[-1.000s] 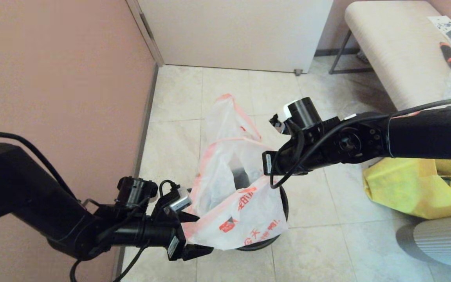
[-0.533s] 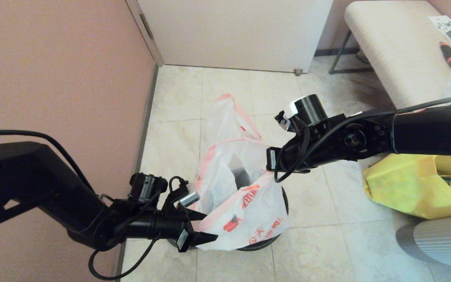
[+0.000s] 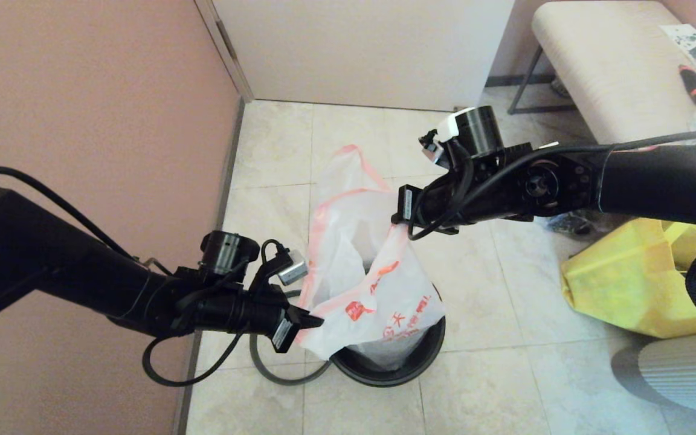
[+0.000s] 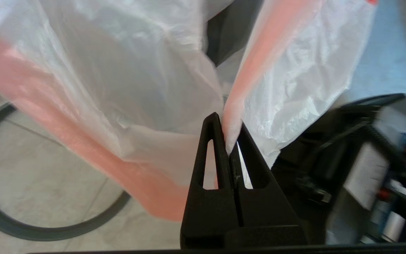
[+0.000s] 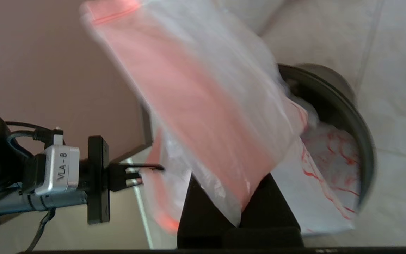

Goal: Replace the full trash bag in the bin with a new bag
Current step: Put the new garbage bag on the trash can

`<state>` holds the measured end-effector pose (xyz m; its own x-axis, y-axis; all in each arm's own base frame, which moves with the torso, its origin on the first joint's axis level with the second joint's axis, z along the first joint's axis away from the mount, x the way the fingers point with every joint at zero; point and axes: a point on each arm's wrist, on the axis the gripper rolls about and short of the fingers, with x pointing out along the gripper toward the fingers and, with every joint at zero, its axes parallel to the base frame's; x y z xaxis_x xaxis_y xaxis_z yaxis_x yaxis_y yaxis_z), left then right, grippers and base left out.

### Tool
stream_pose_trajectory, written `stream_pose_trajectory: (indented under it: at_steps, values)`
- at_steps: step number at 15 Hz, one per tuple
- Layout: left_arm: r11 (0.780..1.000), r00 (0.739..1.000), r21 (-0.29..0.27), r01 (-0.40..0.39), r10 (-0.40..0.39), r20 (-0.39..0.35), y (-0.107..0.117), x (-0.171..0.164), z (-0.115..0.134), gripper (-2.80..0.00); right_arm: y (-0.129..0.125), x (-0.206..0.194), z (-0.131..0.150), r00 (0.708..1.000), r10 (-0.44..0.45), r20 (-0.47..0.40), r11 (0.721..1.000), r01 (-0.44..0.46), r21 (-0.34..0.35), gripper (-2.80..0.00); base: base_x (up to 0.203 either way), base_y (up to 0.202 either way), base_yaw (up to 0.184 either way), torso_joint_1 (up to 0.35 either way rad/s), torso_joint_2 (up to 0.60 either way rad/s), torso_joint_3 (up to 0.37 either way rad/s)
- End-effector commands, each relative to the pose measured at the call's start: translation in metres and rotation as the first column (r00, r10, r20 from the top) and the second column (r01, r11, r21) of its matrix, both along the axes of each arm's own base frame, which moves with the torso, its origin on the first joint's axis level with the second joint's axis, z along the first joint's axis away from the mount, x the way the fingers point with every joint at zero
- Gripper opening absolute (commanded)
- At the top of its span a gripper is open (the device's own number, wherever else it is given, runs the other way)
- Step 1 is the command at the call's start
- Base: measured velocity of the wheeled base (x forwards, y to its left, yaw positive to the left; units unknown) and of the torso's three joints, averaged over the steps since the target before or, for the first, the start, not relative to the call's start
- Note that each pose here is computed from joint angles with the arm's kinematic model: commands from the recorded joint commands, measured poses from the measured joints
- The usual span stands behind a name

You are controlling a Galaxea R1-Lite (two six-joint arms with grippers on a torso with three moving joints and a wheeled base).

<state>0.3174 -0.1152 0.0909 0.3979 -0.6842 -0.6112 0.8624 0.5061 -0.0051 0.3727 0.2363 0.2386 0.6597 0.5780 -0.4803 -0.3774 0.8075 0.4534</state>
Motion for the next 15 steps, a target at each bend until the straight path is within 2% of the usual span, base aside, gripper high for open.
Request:
stream_pose_trajectory:
  at_steps: [1, 2, 4, 7, 10, 11, 13, 15]
  values:
    - [0.999, 0.999, -0.024, 0.026, -0.025, 0.027, -0.004, 0.002, 0.013, -2.8, 0.01, 0.013, -0.015, 0.999, 0.024, 0.035, 1.0, -0.023, -0.003, -2.8, 0.0, 0.0, 0.0, 0.0, 0.0, 0.0]
    - [0.999, 0.999, -0.028, 0.027, -0.027, 0.03, -0.004, 0.0, 0.015, -2.8, 0.014, 0.014, -0.016, 0.996, 0.054, 0.07, 0.998, -0.053, -0.019, -2.8, 0.0, 0.0, 0.0, 0.0, 0.0, 0.0]
    - [0.999, 0.999, -0.03, 0.017, -0.016, 0.033, 0.003, -0.008, 0.021, -2.8, 0.017, 0.003, -0.013, 0.996, 0.075, 0.054, 0.997, -0.074, -0.027, -2.8, 0.0, 0.0, 0.0, 0.0, 0.0, 0.0]
    - [0.999, 0.999, -0.007, 0.038, -0.038, -0.003, 0.002, -0.03, 0.015, -2.8, -0.001, -0.016, -0.037, 0.994, 0.034, -0.108, 0.995, -0.044, -0.092, -2.8, 0.0, 0.0, 0.0, 0.0, 0.0, 0.0]
    - [0.997, 0.995, 0.06, 0.048, -0.043, -0.09, -0.003, -0.044, -0.011, -2.8, -0.039, -0.047, -0.062, 0.967, -0.049, -0.249, 0.985, 0.005, -0.175, -2.8, 0.0, 0.0, 0.0, 0.0, 0.0, 0.0]
    - [0.994, 0.991, 0.097, 0.051, -0.038, -0.13, -0.005, -0.042, -0.027, -2.8, -0.049, -0.057, -0.071, 0.955, -0.073, -0.288, 0.979, 0.013, -0.204, -2.8, 0.0, 0.0, 0.0, 0.0, 0.0, 0.0]
    - [0.982, 0.98, 0.18, 0.051, -0.015, -0.197, -0.009, -0.038, -0.058, -2.8, -0.056, -0.064, -0.093, 0.931, -0.115, -0.347, 0.965, 0.022, -0.261, -2.8, 0.0, 0.0, 0.0, 0.0, 0.0, 0.0]
    - [0.975, 0.974, 0.211, 0.068, -0.019, -0.226, -0.016, -0.035, -0.074, -2.8, -0.054, -0.061, -0.126, 0.896, -0.146, -0.42, 0.95, 0.009, -0.311, -2.8, 0.0, 0.0, 0.0, 0.0, 0.0, 0.0]
